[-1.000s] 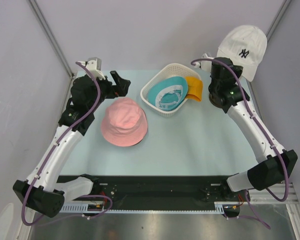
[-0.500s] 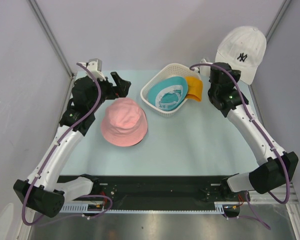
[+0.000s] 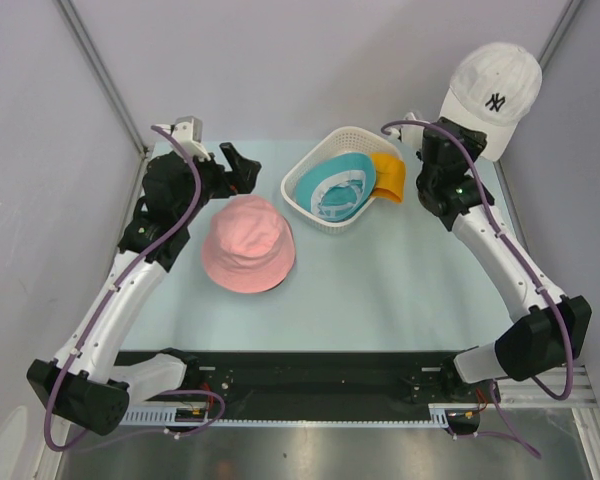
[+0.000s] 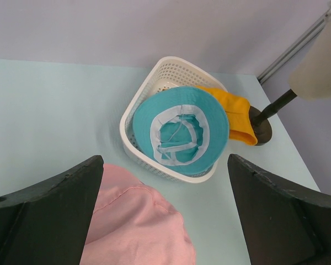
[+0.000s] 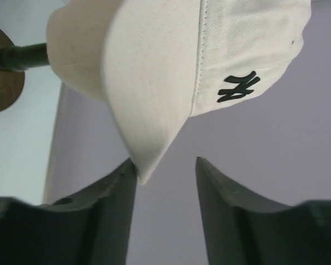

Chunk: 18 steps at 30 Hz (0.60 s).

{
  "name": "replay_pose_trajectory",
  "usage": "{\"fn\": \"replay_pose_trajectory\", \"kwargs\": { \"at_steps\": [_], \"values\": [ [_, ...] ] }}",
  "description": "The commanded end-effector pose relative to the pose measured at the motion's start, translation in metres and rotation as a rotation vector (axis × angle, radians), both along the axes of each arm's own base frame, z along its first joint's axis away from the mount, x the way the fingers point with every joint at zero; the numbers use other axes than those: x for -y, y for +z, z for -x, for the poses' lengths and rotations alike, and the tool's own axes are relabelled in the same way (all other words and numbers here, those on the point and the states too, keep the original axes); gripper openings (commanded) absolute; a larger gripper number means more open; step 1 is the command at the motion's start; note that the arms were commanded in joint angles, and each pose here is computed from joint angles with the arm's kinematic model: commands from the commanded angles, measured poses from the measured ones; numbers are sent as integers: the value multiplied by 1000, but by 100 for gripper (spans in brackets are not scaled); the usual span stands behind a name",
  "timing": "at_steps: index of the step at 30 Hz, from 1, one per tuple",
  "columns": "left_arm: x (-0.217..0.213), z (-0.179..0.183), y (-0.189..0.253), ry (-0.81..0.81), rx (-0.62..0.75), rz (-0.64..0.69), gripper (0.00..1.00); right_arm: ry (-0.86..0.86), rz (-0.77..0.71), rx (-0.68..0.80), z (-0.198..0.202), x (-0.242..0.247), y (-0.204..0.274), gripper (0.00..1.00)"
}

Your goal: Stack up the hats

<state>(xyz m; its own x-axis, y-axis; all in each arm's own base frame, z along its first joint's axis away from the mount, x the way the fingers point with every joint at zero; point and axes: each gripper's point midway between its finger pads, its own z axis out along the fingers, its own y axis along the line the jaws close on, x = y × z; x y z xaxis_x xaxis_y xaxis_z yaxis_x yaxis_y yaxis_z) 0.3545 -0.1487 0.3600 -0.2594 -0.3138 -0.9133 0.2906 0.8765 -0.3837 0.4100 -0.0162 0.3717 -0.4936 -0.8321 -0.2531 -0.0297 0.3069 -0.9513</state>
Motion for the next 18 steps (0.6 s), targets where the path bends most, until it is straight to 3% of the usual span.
{"fn": "replay_pose_trajectory", "kwargs": {
  "at_steps": [1,7,13,15,18],
  "values": [
    [-4,9,21,-3,56,38,100,50,-103,128,1,-17,22,59],
    [-7,12,18,9,46,34,100,92,-200,162,18,-42,16,78],
    [-16,18,17,42,40,20,100,206,-343,95,49,-90,-28,82],
    [-18,19,14,48,33,7,100,250,-432,44,62,-113,-49,84],
    [-26,22,9,84,18,-8,100,325,-585,-12,82,-155,-72,96]
  ]
}}
